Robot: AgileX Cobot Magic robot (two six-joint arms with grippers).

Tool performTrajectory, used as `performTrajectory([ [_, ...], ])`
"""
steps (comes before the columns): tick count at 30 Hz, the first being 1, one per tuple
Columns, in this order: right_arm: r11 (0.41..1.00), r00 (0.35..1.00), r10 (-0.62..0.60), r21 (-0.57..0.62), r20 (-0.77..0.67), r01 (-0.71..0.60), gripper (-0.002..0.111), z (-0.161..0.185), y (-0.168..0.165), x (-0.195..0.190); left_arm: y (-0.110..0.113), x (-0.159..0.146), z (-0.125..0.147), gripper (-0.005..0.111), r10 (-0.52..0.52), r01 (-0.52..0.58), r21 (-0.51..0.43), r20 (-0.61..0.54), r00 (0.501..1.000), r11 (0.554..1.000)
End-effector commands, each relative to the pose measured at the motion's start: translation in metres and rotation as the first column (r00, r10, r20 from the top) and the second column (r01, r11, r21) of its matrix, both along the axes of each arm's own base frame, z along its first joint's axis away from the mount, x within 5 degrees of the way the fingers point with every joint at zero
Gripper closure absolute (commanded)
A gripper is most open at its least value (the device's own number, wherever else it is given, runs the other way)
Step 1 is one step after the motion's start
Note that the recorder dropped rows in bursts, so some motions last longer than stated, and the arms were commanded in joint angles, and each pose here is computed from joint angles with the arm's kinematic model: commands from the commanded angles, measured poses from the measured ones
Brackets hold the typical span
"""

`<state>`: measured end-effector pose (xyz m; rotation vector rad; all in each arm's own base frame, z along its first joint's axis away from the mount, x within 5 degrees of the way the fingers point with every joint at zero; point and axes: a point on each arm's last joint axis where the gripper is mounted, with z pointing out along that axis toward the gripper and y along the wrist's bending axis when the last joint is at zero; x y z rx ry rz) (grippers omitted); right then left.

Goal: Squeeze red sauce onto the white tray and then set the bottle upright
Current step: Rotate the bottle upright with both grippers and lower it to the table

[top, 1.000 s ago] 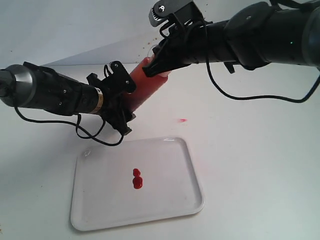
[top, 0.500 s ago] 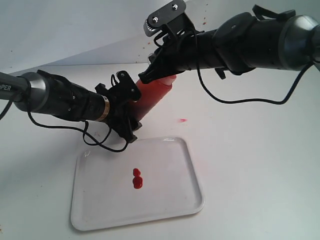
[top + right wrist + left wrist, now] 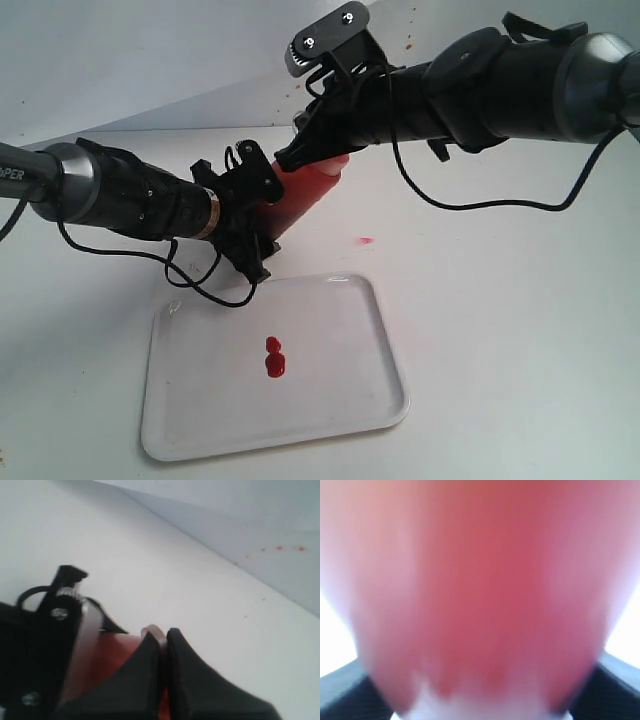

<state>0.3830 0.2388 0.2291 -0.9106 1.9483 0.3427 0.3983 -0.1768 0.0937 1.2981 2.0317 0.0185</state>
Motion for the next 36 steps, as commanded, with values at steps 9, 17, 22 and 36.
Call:
performTrajectory([
  [9, 0.998, 0.998, 0.054, 0.010, -0.012, -0.054, 0.108, 0.007, 0.007, -0.010, -0.016, -0.004, 0.007, 0.029, -0.065, 0.064, -0.078, -0.006, 0.998, 0.995],
  [17, 0.999, 0.999, 0.036, 0.019, 0.033, -0.036, 0.108, 0.022, 0.003, -0.011, -0.010, 0.000, 0.009, 0.029, 0.031, -0.031, -0.059, 0.005, 0.999, 0.998],
  [22, 1.000, 0.998, 0.003, 0.017, 0.059, -0.004, 0.108, 0.023, 0.001, -0.008, -0.015, -0.002, 0.010, 0.029, 0.004, -0.005, -0.110, -0.014, 1.000, 0.994],
  [36, 0.999, 0.990, -0.010, -0.036, 0.143, 0.016, 0.108, 0.025, 0.002, 0.002, -0.023, 0.001, 0.032, 0.029, 0.009, -0.009, -0.232, -0.002, 1.000, 0.973],
])
